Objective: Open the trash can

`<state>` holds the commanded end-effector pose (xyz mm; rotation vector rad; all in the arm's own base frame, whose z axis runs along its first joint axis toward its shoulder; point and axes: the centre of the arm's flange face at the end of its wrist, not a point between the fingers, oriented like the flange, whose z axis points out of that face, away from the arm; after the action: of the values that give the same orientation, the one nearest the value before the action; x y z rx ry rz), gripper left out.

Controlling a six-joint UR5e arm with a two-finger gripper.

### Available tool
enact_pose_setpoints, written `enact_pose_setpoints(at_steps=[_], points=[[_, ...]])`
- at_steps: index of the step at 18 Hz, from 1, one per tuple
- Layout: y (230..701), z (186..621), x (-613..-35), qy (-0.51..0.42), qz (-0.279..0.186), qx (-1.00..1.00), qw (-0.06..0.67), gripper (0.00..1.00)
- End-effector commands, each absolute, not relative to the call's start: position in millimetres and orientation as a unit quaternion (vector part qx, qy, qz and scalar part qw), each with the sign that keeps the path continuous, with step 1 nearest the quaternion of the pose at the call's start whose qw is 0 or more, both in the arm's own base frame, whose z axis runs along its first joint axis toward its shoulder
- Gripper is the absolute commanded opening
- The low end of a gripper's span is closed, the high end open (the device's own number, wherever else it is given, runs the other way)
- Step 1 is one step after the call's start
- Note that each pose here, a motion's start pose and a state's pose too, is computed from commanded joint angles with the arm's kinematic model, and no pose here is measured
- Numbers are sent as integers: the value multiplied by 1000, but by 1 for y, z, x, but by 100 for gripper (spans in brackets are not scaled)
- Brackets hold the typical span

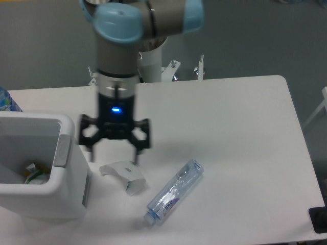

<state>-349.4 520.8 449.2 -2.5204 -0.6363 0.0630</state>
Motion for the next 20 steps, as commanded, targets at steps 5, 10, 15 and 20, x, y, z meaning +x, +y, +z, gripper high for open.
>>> enact_pose_setpoints(at_steps=[5, 10, 15, 20], points=[[498, 419, -400, -216, 46, -946, 237, 100], [480, 393, -426, -176, 72, -962, 195, 100], [456, 369, -441, -60, 94, -982, 153, 100], [438, 334, -441, 62, 92, -988, 110, 100]])
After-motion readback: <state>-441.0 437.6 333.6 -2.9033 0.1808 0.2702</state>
